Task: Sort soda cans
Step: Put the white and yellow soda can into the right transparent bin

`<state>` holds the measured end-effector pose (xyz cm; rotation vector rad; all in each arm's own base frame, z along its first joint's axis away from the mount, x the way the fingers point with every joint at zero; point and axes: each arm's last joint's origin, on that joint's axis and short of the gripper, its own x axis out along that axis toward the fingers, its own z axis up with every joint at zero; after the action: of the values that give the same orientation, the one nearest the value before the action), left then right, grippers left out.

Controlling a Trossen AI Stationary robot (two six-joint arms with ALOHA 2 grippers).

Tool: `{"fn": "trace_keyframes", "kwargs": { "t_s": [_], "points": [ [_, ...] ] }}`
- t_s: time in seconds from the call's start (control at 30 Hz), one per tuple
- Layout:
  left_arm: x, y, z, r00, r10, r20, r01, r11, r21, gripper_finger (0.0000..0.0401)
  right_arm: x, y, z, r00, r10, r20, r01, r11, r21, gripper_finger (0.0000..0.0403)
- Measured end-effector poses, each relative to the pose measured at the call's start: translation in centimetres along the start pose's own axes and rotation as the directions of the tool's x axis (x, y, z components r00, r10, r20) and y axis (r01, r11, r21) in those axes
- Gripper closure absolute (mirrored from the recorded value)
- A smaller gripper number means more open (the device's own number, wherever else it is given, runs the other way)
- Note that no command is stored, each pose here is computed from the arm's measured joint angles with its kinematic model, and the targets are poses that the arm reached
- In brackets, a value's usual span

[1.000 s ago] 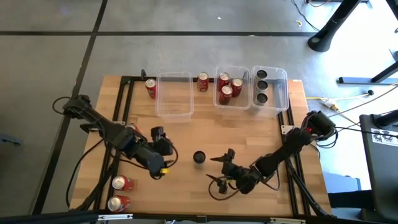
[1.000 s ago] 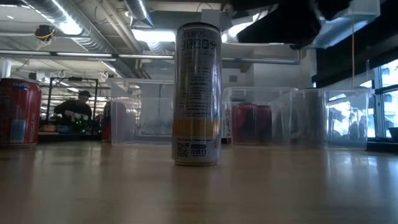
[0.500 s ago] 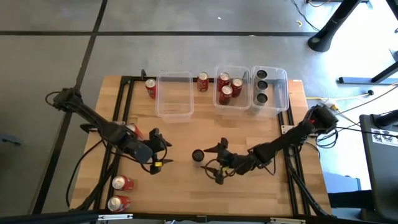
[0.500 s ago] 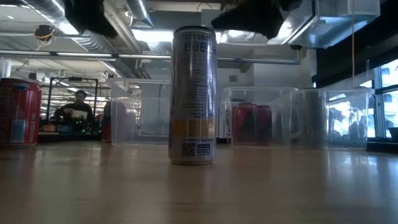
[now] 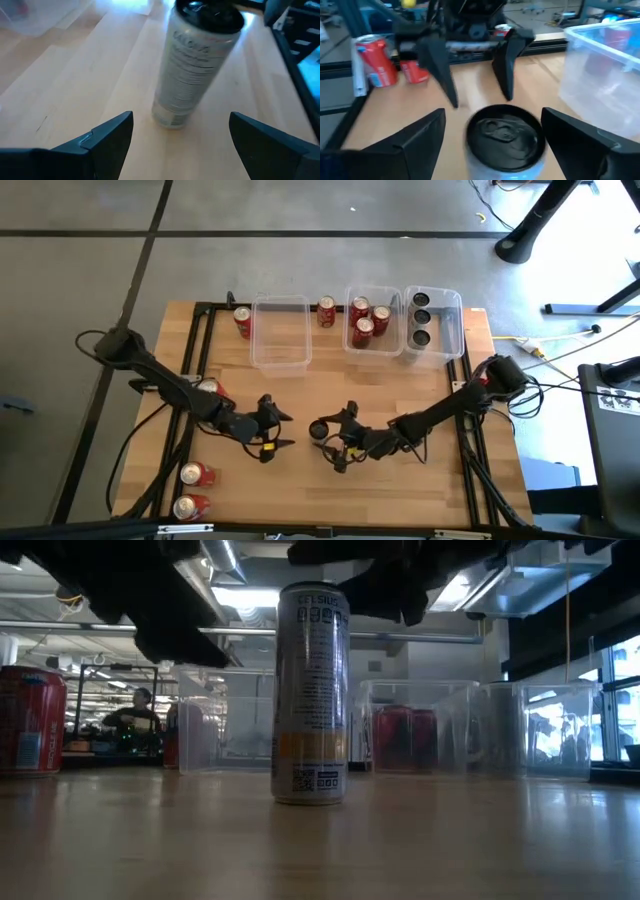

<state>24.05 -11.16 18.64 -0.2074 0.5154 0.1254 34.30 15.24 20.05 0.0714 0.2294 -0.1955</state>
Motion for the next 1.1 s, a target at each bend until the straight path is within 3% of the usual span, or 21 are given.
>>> {"fn": "trace_keyframes", "kwargs": {
  "t_s": [0.37,0.53,0.8,1.1],
  "points": [
    [3.0,0.8,-0.5,0.999,0.045,0.028,-0.045,0.999,0.005,0.0084,0.3,0.1,-0.7,0.999,0.025,-0.036,-0.025,1.0,-0.003,0.0075],
    [3.2,1.0,-0.4,0.998,0.055,0.031,-0.055,0.998,0.018,0.0084,1.2,-0.4,-1.6,0.999,-0.033,-0.041,0.032,0.999,-0.019,0.0075],
    [3.2,1.0,-0.2,0.998,0.046,0.05,-0.047,0.998,0.029,0.0084,1.7,-0.5,-2.1,0.999,-0.021,-0.041,0.022,1.0,0.0,0.0077],
    [3.2,0.9,-0.2,0.998,0.045,0.046,-0.045,0.999,0.009,0.0084,1.6,-0.4,-1.6,0.999,-0.045,0.006,0.045,0.999,-0.027,0.016]
  ]
}}
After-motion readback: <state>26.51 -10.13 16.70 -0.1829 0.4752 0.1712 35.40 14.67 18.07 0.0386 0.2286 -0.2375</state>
